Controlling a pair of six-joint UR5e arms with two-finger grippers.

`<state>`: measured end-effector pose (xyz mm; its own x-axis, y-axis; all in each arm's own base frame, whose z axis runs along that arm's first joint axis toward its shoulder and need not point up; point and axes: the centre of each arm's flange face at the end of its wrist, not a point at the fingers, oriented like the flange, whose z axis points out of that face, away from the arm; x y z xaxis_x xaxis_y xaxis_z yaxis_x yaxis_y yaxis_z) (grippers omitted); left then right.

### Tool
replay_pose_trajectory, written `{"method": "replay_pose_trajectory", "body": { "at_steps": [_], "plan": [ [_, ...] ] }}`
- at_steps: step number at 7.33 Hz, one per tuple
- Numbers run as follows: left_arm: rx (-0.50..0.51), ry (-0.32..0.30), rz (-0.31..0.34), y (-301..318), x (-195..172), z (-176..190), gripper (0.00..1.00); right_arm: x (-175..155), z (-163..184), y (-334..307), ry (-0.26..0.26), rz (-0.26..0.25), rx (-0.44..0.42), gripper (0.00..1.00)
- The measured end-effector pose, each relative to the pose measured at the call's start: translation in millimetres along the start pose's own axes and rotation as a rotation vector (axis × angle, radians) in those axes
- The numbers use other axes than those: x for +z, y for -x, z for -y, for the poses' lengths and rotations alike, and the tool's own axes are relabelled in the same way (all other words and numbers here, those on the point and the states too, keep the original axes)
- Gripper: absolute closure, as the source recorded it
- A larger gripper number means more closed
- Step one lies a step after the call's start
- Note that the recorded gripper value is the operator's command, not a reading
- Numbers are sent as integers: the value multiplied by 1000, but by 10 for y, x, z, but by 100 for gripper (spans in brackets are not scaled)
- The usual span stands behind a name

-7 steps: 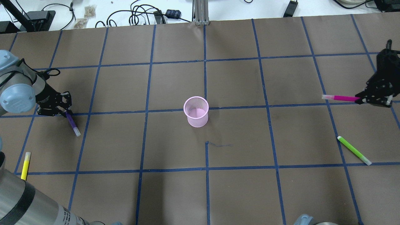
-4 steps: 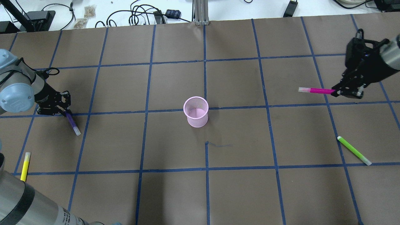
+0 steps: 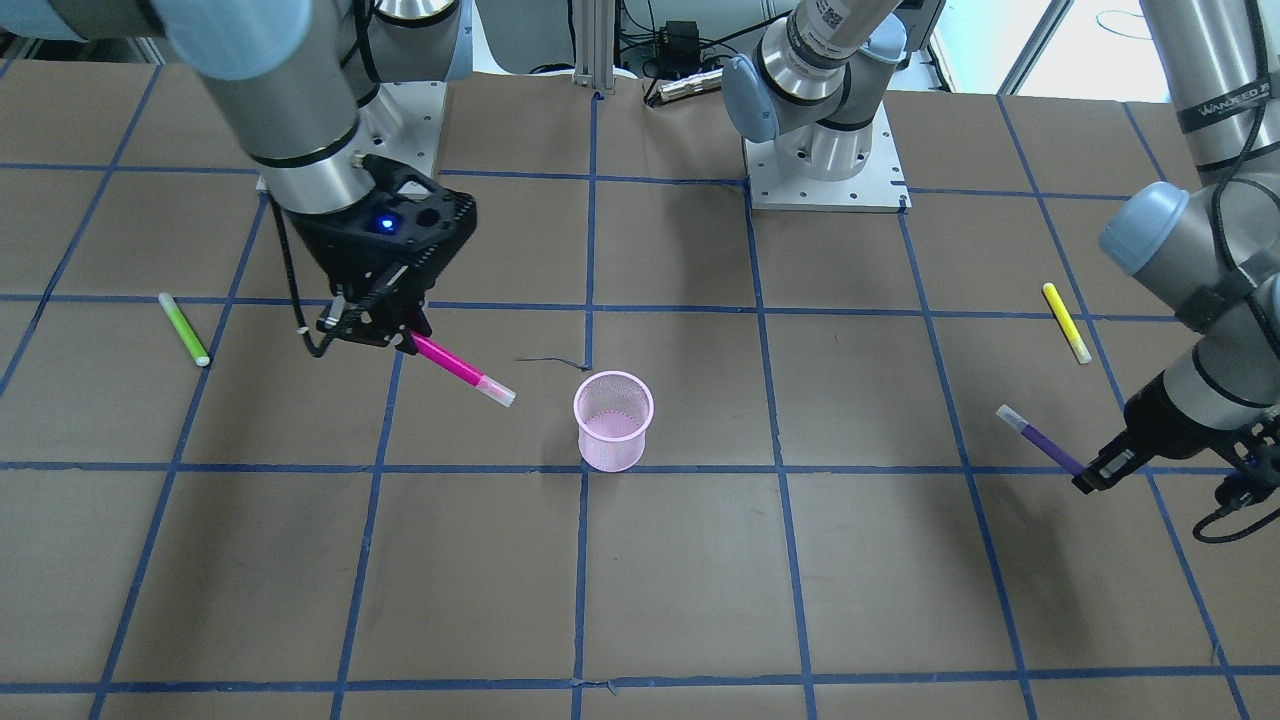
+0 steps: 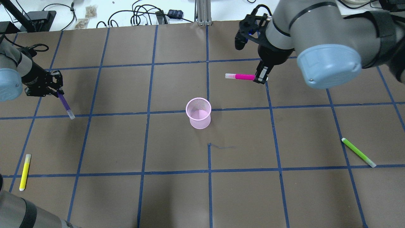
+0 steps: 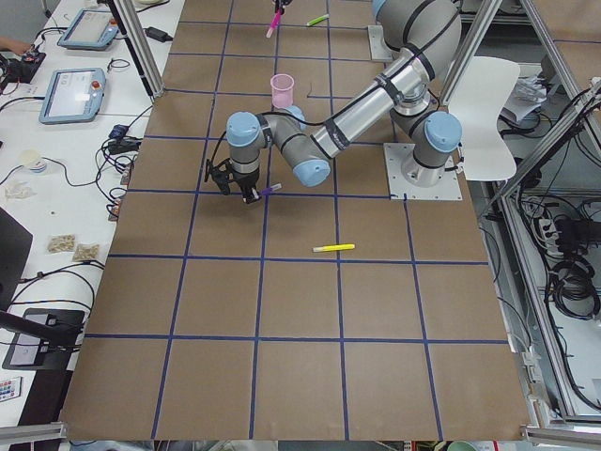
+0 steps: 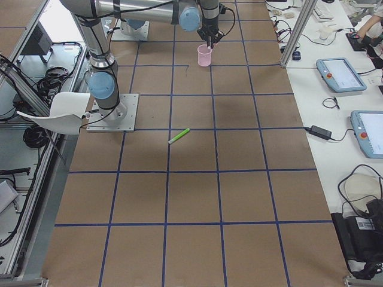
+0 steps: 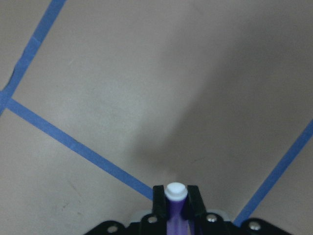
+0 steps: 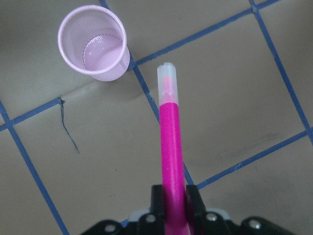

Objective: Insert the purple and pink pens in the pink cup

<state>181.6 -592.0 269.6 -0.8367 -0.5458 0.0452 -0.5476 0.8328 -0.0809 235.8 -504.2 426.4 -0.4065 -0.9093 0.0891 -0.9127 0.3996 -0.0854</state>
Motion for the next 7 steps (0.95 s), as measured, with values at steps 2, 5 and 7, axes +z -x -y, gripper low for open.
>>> {"method": "replay_pose_trajectory", "body": {
  "at_steps": [2,5,7],
  "plan": [
    [16,-20,-8,-101,-127,-36,100,145,676,504,136,-104,-103,93],
    [29,-29,-11,-171,-186,-64,100,629,1185,1049,281,-177,-209,91],
    [31,-29,-12,-176,-187,-69,100,943,1316,1213,346,-184,-245,81]
  ]
}}
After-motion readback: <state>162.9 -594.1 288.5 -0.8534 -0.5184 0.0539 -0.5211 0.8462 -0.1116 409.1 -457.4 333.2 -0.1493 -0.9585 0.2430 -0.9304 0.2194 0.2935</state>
